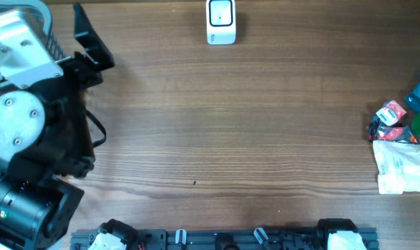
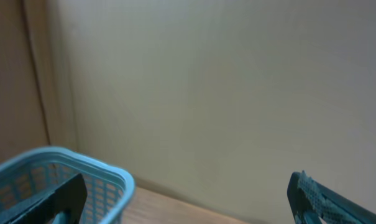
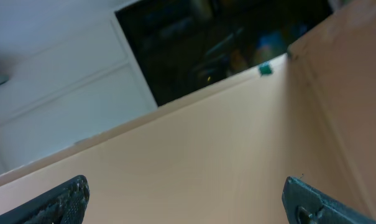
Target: Scan the item barcode
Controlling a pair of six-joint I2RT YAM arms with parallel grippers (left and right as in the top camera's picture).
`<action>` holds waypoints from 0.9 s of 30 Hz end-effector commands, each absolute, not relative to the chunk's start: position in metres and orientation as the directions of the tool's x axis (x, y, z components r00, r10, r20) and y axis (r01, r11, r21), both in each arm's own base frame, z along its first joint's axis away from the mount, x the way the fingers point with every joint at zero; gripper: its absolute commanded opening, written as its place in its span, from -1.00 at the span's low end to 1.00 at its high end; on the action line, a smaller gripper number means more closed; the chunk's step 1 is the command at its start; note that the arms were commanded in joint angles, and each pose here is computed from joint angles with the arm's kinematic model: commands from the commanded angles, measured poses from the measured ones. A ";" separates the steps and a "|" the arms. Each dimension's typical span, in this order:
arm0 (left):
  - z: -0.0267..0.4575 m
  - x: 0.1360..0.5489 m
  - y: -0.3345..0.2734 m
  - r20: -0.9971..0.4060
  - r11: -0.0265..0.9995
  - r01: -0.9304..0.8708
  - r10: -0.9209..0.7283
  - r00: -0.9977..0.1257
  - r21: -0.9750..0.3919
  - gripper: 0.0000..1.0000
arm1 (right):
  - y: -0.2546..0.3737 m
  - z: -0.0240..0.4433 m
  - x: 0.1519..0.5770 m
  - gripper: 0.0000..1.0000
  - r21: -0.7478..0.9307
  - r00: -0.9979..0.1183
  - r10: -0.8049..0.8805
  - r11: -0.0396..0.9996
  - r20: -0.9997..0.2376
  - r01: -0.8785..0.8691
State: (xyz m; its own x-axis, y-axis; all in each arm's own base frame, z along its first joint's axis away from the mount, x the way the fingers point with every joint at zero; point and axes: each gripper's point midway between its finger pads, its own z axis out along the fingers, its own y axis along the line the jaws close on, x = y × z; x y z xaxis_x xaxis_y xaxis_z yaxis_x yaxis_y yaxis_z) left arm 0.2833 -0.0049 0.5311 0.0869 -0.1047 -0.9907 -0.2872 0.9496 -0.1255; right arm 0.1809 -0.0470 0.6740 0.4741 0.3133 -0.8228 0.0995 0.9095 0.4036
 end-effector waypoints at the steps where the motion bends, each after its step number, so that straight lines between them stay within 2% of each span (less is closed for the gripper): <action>1: 0.556 0.272 0.007 -0.982 0.937 -0.324 -0.075 0.173 -0.128 1.00 | -0.059 0.678 0.160 1.00 0.359 0.502 0.218 0.911 -0.837 0.202; 6: 0.582 0.266 0.009 -0.947 0.927 -0.303 -0.130 0.293 -0.221 1.00 | -0.059 0.684 0.156 1.00 0.395 0.534 0.254 0.903 -0.806 0.166; 10: 0.576 0.263 0.006 -0.969 0.946 -0.295 -0.063 0.240 -0.134 1.00 | -0.060 0.678 0.150 0.99 0.392 0.519 0.252 0.903 -0.817 0.177; 14: 0.566 0.252 -0.018 -0.982 0.992 -0.117 -0.031 0.187 -0.054 1.00 | -0.061 0.658 0.136 0.99 0.358 0.498 0.218 0.910 -0.840 0.207; 17: 0.566 0.239 -0.028 -0.981 0.999 -0.022 -0.030 0.192 -0.035 1.00 | -0.061 0.632 0.129 0.99 0.351 0.473 0.216 0.911 -0.854 0.217; 23: 0.545 0.227 -0.003 -0.977 0.994 -0.104 -0.020 0.211 -0.042 1.00 | -0.062 0.586 0.111 1.00 0.346 0.460 0.215 0.911 -0.862 0.223; 27: 0.525 0.216 0.016 -0.973 0.986 -0.162 -0.005 0.232 -0.044 1.00 | -0.063 0.577 0.097 1.00 0.351 0.474 0.216 0.911 -0.854 0.217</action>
State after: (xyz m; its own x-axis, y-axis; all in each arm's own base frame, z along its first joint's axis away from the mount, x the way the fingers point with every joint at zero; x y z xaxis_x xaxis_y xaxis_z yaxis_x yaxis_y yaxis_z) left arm 0.2212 0.0082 0.5449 0.2345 -0.0332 -0.9716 -0.1444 0.9871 -0.0685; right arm 0.1128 -0.0605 0.5798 0.4505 0.2319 -0.8622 0.2105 0.9109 0.3549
